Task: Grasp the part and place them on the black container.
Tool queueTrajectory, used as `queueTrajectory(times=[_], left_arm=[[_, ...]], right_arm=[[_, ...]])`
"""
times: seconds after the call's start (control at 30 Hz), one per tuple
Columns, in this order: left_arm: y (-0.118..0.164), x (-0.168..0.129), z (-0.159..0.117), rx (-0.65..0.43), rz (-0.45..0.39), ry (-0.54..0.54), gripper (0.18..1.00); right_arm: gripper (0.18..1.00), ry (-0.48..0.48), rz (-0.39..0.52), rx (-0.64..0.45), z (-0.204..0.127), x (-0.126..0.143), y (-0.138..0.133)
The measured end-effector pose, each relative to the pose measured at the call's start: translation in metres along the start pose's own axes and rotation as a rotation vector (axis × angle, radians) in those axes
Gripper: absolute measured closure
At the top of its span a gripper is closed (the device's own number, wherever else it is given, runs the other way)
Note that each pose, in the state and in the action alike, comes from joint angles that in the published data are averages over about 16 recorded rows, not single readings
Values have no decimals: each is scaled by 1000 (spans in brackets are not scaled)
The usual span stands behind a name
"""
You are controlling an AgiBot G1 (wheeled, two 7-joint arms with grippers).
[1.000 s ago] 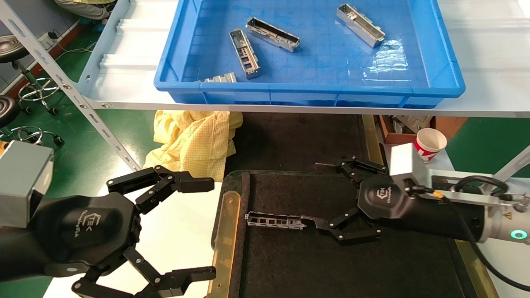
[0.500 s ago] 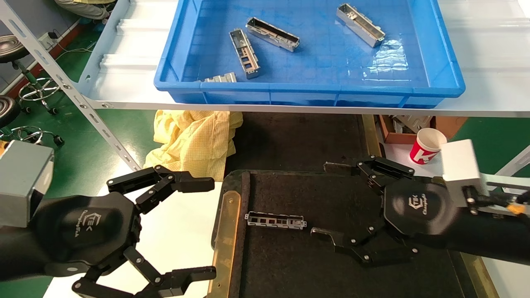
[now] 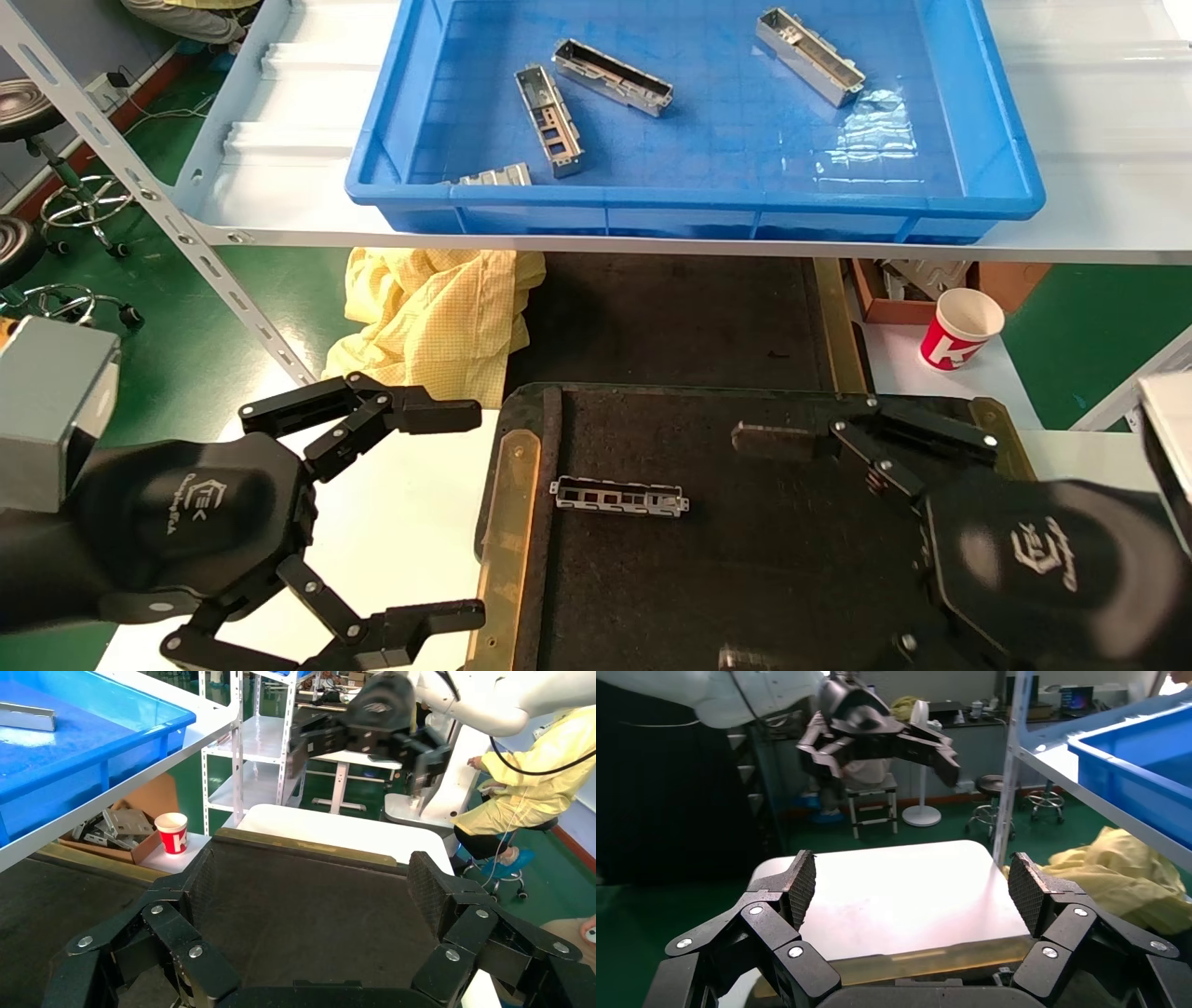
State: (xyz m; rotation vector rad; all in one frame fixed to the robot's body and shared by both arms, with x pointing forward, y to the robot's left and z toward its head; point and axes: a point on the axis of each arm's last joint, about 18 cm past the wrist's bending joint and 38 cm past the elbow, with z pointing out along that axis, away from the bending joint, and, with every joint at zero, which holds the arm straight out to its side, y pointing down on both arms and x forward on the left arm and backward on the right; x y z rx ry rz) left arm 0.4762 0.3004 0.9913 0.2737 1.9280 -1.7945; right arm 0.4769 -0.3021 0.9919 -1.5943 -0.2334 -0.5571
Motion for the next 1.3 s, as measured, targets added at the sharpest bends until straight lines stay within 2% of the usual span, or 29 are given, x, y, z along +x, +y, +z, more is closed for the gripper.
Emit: queueTrajectory(times=[0.27, 1.3], left_arm=[[0, 0, 0, 0, 0, 0, 184], [0, 0, 0, 0, 0, 0, 184]], right_arm=[[178, -15, -1, 2, -1, -8, -6], [178, -1, 4, 0, 0, -1, -1]])
